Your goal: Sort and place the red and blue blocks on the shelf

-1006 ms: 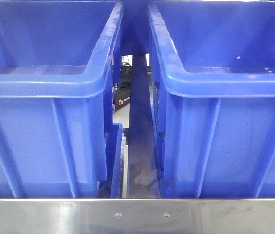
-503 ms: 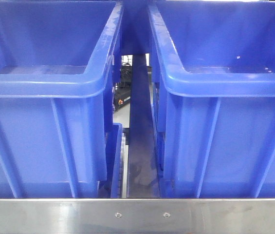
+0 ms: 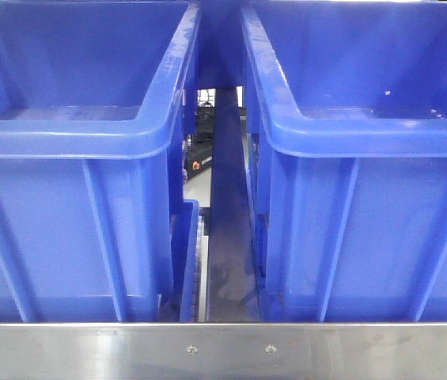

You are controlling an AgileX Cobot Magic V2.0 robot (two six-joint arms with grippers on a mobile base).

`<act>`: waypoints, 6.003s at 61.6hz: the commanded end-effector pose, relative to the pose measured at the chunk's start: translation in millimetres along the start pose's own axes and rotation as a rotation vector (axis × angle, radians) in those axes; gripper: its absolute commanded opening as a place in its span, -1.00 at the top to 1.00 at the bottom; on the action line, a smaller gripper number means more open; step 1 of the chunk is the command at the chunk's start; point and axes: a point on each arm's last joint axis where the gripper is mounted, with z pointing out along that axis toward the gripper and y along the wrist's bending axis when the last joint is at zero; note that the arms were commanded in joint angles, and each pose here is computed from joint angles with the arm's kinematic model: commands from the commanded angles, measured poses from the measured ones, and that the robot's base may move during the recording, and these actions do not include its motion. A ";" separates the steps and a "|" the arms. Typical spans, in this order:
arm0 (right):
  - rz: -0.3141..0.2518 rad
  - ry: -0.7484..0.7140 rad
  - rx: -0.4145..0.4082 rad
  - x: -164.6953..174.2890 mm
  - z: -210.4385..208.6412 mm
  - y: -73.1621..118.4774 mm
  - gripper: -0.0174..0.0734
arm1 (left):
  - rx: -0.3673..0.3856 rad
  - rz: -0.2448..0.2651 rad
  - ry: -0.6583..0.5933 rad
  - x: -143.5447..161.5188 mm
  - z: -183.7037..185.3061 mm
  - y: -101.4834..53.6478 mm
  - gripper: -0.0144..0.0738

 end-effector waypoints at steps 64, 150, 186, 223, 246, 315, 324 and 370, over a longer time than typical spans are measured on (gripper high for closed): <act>0.071 -0.345 0.006 -45.7 -38.0 -2.1 0.51 | -0.155 -0.105 -0.399 -52.4 -64.4 27.6 0.39; -0.007 -0.496 0.233 2.1 -114.1 -23.0 0.51 | -0.401 -0.116 -0.476 12.7 -126.2 40.0 0.39; -0.005 -0.486 0.233 7.2 -112.4 -23.2 0.51 | -0.401 -0.116 -0.476 12.7 -126.2 40.0 0.39; -0.068 -0.641 0.213 70.5 -143.7 -11.8 0.51 | -0.401 -0.116 -0.476 12.9 -126.0 40.0 0.39; -0.106 -0.596 0.159 88.7 -135.8 -9.3 0.51 | -0.401 -0.116 -0.477 12.8 -126.1 40.0 0.39; 0.004 -0.496 0.198 97.2 -131.4 -14.3 0.51 | -0.401 -0.116 -0.477 12.8 -126.1 40.0 0.39; 0.000 -0.536 0.200 94.1 -133.2 -14.1 0.51 | -0.401 -0.116 -0.477 12.8 -126.1 40.0 0.39; 0.001 -0.530 0.200 94.5 -132.9 -14.2 0.51 | -0.401 -0.116 -0.477 12.8 -126.1 40.0 0.39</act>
